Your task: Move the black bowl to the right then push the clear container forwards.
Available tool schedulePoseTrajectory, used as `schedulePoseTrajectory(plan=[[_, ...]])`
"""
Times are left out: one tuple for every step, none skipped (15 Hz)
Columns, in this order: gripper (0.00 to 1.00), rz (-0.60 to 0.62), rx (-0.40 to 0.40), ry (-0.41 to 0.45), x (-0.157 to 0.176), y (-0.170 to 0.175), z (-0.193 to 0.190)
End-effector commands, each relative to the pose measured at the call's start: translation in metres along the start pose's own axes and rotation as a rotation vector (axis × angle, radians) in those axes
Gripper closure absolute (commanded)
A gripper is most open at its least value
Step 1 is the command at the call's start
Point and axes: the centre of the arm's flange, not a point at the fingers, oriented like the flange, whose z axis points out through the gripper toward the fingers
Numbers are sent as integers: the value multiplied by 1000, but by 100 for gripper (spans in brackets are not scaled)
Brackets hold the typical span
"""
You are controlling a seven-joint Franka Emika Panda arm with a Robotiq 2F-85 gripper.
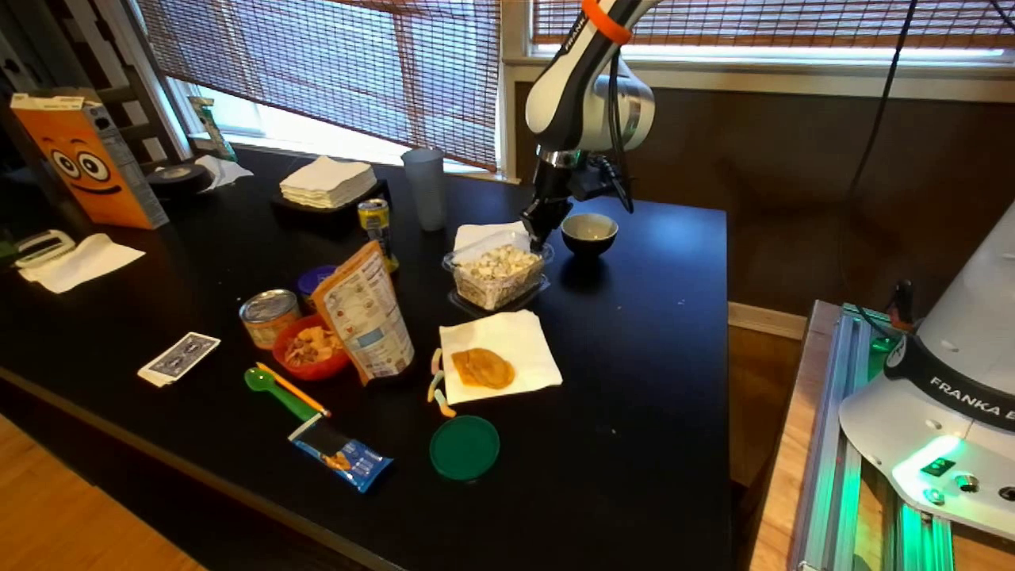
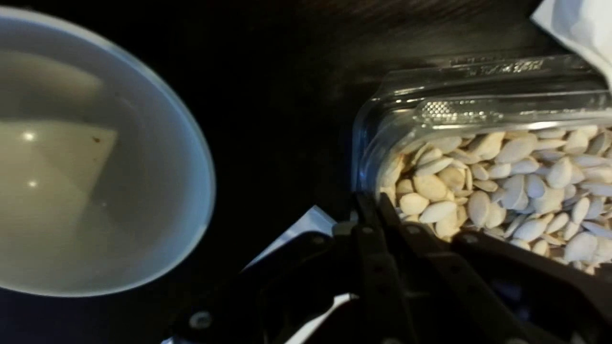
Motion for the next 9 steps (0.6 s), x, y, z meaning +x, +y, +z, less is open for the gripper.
schedulePoseTrajectory(plan=[[99,-31,-58,-7,-25,18,-5],[99,-46,-74,-8,-26,22,-7],[99,-64,-86,-14,-28,25,-8],[99,-84,-99,-20,-29,28,-9],[99,-116,-109,-27,-30,29,-10],[99,-142,-118,-29,-30,29,-11],[99,-173,-117,-29,-30,27,-11],[99,-205,-111,-29,-29,23,-11],[99,-230,-112,-31,-29,21,-10]])
